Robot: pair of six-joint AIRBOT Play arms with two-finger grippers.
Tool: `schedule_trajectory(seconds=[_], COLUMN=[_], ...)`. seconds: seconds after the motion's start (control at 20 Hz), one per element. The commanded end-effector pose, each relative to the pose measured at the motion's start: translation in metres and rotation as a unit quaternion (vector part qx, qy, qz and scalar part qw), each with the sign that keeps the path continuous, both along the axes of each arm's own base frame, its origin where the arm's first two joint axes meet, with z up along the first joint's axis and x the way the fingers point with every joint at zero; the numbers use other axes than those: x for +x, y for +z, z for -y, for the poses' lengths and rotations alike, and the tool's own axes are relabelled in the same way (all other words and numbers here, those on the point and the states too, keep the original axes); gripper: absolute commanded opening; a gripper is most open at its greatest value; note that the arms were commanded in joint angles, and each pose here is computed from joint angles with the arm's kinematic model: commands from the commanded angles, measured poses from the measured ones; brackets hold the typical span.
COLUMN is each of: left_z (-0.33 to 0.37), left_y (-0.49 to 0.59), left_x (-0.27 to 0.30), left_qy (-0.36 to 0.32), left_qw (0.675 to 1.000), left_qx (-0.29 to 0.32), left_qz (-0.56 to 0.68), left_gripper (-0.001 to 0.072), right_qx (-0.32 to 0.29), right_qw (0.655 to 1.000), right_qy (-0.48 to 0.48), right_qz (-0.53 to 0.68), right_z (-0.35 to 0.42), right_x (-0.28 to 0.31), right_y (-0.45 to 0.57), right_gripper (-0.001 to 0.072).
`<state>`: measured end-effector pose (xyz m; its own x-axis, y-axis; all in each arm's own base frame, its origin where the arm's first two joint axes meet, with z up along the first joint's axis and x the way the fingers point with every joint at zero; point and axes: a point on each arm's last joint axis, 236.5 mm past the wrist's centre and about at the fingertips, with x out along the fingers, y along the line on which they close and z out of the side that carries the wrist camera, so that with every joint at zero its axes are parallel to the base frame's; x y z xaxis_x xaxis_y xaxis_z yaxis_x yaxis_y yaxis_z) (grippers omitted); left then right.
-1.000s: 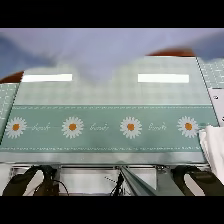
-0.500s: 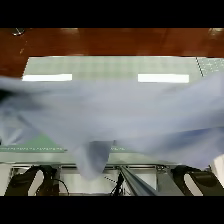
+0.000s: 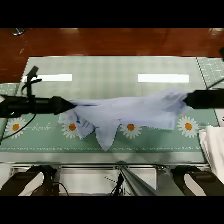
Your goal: Fold the shirts.
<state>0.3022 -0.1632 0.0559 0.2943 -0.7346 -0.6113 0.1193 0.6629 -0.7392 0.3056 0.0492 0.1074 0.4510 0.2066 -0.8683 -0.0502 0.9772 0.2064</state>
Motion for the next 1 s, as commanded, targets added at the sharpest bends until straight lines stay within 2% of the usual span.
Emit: schedule_trajectory(seconds=[0.0, 0.2, 0.25, 0.3, 0.35, 0.4, 0.45, 0.55, 0.65, 0.75, 0.95], left_z=[0.011, 0.034, 0.039, 0.044, 0.046, 0.039, 0.02, -0.044, -0.104, -0.127, -0.102], left_y=[-0.045, -0.055, -0.052, -0.048, -0.042, -0.037, -0.035, -0.046, -0.059, -0.073, -0.122], left_x=[0.072, 0.134, 0.144, 0.151, 0.153, 0.154, 0.153, 0.13, 0.09, 0.057, -0.007], left_qy=[0.026, 0.004, -0.001, -0.008, -0.023, -0.035, -0.035, -0.029, -0.023, 0.009, 0.061], left_qw=[0.999, 0.999, 1.0, 1.0, 0.999, 0.999, 0.999, 0.99, 0.971, 0.964, 0.964], left_qx=[-0.02, -0.025, -0.027, -0.028, -0.029, -0.017, 0.01, 0.093, 0.155, 0.155, 0.096], left_qz=[-0.03, -0.023, -0.015, -0.007, -0.004, -0.002, -0.019, -0.1, -0.18, -0.215, -0.24], left_gripper=[0.0022, 0.0024, 0.0117, 0.054, 0.0706, 0.0706, 0.0705, 0.0704, 0.0704, 0.0704, 0.0704], right_qx=[0.028, 0.077, 0.086, 0.1, 0.12, 0.136, 0.139, 0.118, 0.074, 0.046, 0.134], right_qw=[0.999, 0.996, 0.996, 0.994, 0.992, 0.989, 0.989, 0.99, 0.99, 0.98, 0.96], right_qy=[-0.022, -0.032, -0.033, -0.037, -0.043, -0.047, -0.047, -0.058, -0.078, -0.124, -0.203], right_qz=[-0.009, -0.021, -0.023, -0.023, -0.021, -0.021, -0.025, -0.044, -0.093, -0.152, -0.135], right_z=[-0.007, -0.025, -0.028, -0.031, -0.033, -0.032, -0.022, 0.021, 0.082, 0.132, 0.121], right_x=[0.079, 0.154, 0.169, 0.181, 0.192, 0.198, 0.2, 0.187, 0.15, 0.102, 0.044], right_y=[-0.05, -0.077, -0.081, -0.083, -0.081, -0.077, -0.071, -0.057, -0.058, -0.074, -0.12], right_gripper=[0.0026, 0.0026, 0.0026, 0.0032, 0.022, 0.0571, 0.0621, 0.0621, 0.0621, 0.062, 0.0619])
